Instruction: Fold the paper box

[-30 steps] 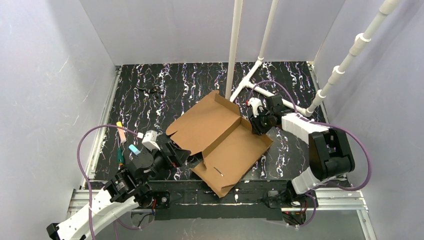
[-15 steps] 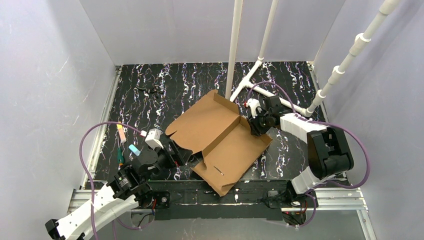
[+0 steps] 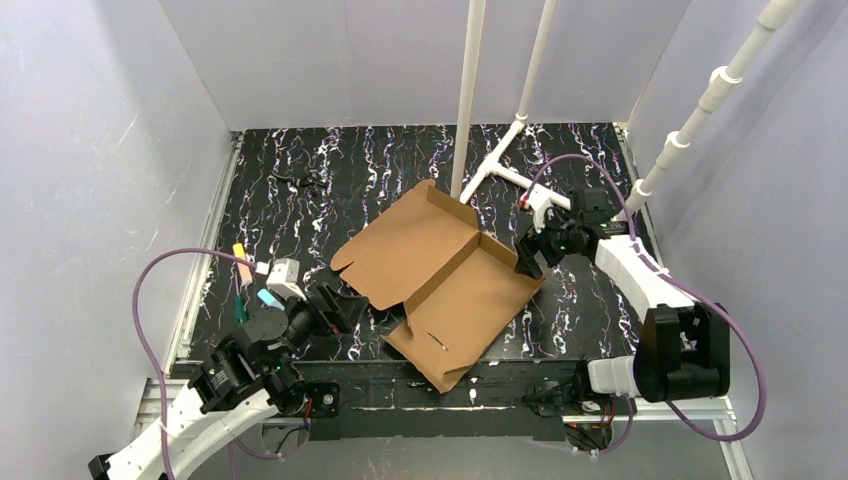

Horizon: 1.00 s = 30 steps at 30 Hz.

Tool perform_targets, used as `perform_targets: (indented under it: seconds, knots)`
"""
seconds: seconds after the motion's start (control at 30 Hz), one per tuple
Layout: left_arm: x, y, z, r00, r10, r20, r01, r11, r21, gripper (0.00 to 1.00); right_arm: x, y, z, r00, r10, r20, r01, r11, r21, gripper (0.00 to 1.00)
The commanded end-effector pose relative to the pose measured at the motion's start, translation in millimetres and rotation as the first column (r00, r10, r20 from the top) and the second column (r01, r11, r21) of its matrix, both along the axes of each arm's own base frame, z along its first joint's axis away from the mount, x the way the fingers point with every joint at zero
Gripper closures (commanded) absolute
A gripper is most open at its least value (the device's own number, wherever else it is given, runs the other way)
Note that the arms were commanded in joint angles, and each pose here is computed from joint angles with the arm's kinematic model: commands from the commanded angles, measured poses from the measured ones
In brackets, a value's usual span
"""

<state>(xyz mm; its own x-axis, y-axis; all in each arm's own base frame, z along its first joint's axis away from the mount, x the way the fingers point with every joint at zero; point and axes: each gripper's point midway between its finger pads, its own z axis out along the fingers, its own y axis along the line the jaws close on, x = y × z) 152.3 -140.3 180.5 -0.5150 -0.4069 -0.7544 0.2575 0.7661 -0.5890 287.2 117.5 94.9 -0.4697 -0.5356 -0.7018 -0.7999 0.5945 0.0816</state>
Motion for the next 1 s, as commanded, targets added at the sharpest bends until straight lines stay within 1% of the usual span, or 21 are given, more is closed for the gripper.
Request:
perform_targets:
  seconds: [0.0, 0.17, 0.37, 0.57, 0.73, 0.8, 0.87, 0.9, 0.97]
  knots:
    - [3.9, 26.2, 24.0, 0.993, 0.048, 0.11, -0.058, 0.994, 0.09, 0.02, 2.5, -7.0, 25.0, 0.998, -0.008, 0.064, 0.004, 0.999, 0.054, 0.02]
    - [8.8, 35.7, 35.7, 0.99, 0.058, 0.127, -0.082, 0.977, 0.198, 0.02, 6.0, -12.5, 37.7, 0.993, -0.034, 0.11, 0.027, 0.997, 0.068, 0.02]
    - [21.5, 38.3, 43.4, 0.99, 0.052, 0.132, -0.096, 0.932, 0.351, 0.02, 8.5, -17.8, 57.8, 0.982, -0.077, 0.172, 0.06, 0.993, 0.102, 0.02]
    - [35.3, 38.4, 57.8, 0.985, 0.067, 0.158, -0.127, 0.904, 0.408, 0.02, 6.1, -14.9, 63.3, 0.976, -0.083, 0.201, 0.054, 0.987, 0.148, 0.02]
    - [54.3, 32.2, 61.3, 0.99, 0.064, 0.129, -0.115, 0.89, 0.441, 0.02, 2.9, -10.0, 58.4, 0.983, -0.067, 0.174, 0.037, 0.984, 0.172, 0.02]
    - [68.8, 28.6, 58.8, 0.993, 0.067, 0.094, -0.101, 0.897, 0.431, 0.02, 0.7, -7.9, 56.9, 0.986, -0.056, 0.16, 0.026, 0.983, 0.181, 0.02]
    - [89.2, 26.5, 54.7, 0.996, 0.087, 0.032, -0.092, 0.923, 0.374, 0.02, 0.5, -7.8, 57.8, 0.985, -0.055, 0.161, 0.026, 0.983, 0.181, 0.02]
    - [104.4, 33.7, 51.8, 0.992, 0.129, -0.008, -0.119, 0.938, 0.327, 0.02, 0.3, -7.9, 57.8, 0.985, -0.056, 0.161, 0.027, 0.983, 0.181, 0.02]
    - [127.8, 34.6, 47.2, 0.985, 0.145, -0.098, -0.123, 0.972, 0.199, 0.02, -0.1, -7.9, 59.2, 0.985, -0.058, 0.165, 0.028, 0.983, 0.182, 0.02]
